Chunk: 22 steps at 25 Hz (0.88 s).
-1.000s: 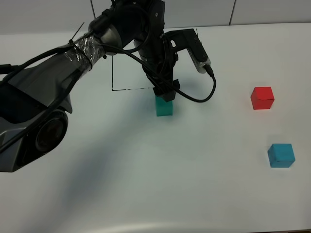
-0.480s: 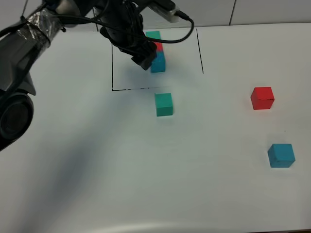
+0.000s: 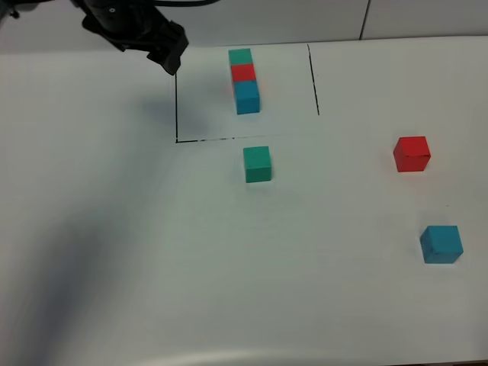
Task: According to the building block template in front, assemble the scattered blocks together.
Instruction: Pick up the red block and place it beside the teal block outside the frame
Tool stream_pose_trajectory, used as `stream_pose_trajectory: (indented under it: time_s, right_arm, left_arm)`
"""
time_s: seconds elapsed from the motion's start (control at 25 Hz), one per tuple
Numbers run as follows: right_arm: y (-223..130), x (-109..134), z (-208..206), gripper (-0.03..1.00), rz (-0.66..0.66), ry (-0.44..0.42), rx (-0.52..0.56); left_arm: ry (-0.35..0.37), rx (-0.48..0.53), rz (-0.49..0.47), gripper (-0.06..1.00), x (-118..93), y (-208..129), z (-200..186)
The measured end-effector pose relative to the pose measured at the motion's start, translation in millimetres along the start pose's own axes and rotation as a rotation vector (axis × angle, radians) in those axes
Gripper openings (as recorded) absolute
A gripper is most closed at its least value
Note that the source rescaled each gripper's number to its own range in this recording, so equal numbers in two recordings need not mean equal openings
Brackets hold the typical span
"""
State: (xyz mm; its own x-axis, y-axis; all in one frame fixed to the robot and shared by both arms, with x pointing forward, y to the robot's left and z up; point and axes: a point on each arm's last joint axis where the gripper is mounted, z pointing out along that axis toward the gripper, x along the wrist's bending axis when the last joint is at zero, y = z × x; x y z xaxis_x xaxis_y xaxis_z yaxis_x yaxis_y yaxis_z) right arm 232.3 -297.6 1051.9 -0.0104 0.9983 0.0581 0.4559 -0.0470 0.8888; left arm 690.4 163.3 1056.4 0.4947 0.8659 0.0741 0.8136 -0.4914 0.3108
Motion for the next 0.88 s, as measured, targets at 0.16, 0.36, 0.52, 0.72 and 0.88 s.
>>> stream_pose_trajectory:
  time_s: [0.16,0.36,0.52,0.72,0.88]
  right_arm:
    - [0,0,0,0.75,0.0,0.0,0.0]
    - [0,0,0,0.75,0.0,0.0,0.0]
    - [0,0,0,0.75,0.0,0.0,0.0]
    - [0,0,0,0.75,0.0,0.0,0.0]
    - [0,0,0,0.75,0.0,0.0,0.0]
  left_arm:
    - [0.019,0.054,-0.068,0.65,16,-25,-10]
    - [0.04,0.058,-0.127,0.65,23,-60,-32]
    - [0.054,0.048,-0.165,0.65,19,-94,-54]
    - [0.147,0.038,-0.225,0.73,12,-144,-85]
    - [0.208,-0.014,-0.263,0.79,2,-184,-112]
